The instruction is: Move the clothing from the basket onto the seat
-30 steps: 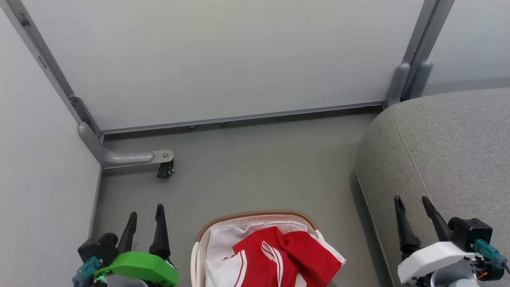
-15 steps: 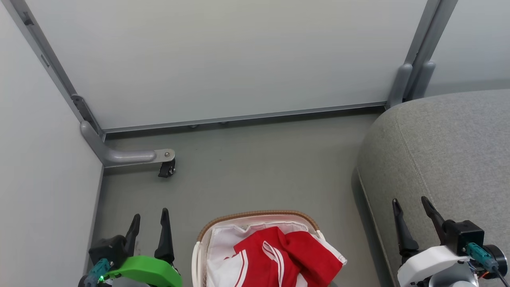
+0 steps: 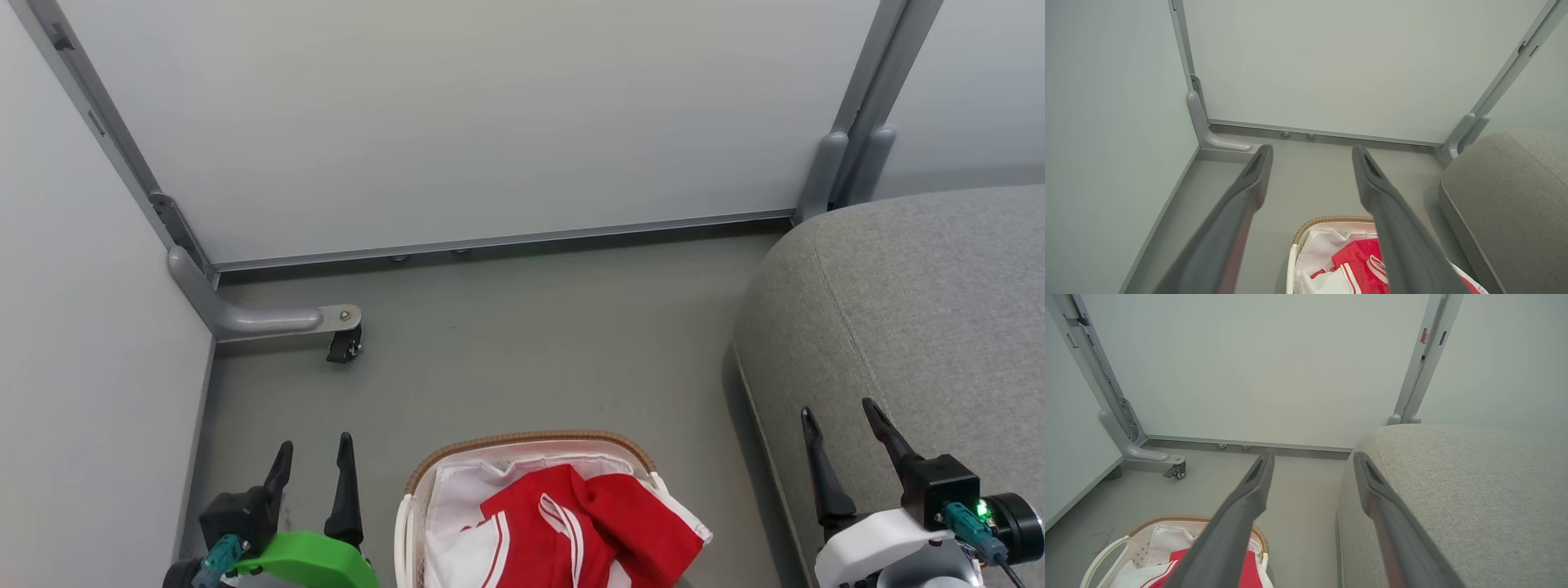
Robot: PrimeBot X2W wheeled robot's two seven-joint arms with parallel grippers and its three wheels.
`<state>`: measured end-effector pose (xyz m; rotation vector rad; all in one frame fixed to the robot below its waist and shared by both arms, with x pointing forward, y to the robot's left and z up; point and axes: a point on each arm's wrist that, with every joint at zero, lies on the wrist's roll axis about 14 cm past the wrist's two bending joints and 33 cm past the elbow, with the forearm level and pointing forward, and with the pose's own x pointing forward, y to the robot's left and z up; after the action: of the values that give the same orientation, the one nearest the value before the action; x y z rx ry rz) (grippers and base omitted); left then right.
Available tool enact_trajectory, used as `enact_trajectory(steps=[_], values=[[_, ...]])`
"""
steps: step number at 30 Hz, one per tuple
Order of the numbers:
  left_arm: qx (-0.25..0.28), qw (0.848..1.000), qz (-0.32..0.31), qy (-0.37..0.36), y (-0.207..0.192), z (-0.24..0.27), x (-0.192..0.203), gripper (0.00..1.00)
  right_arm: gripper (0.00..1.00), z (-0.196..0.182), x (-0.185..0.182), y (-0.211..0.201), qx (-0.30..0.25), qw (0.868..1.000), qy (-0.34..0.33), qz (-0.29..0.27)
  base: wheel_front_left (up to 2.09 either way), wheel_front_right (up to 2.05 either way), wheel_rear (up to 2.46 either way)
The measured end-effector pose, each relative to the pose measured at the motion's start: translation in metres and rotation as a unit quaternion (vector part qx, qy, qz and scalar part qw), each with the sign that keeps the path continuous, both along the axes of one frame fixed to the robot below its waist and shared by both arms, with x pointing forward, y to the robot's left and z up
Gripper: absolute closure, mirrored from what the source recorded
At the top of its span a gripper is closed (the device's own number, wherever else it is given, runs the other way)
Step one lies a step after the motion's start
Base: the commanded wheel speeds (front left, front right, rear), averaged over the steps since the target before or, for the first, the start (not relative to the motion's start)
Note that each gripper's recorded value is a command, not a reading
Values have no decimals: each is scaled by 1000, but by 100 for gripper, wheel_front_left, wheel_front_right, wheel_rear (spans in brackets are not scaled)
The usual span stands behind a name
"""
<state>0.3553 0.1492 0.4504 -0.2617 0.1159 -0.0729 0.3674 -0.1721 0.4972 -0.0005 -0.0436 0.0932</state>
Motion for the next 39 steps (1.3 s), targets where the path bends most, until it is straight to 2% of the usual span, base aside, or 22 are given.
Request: enact_trajectory(steps=[7, 39], values=[[13, 1000, -6, -1, -2, -2, -1, 0, 0, 1, 0, 2, -22, 1000, -5, 6, 0, 0, 0], [14, 1000, -19, 14, -10, -12, 5, 0, 0, -4, 5, 0, -18, 1000, 1, 2, 0, 0, 0]])
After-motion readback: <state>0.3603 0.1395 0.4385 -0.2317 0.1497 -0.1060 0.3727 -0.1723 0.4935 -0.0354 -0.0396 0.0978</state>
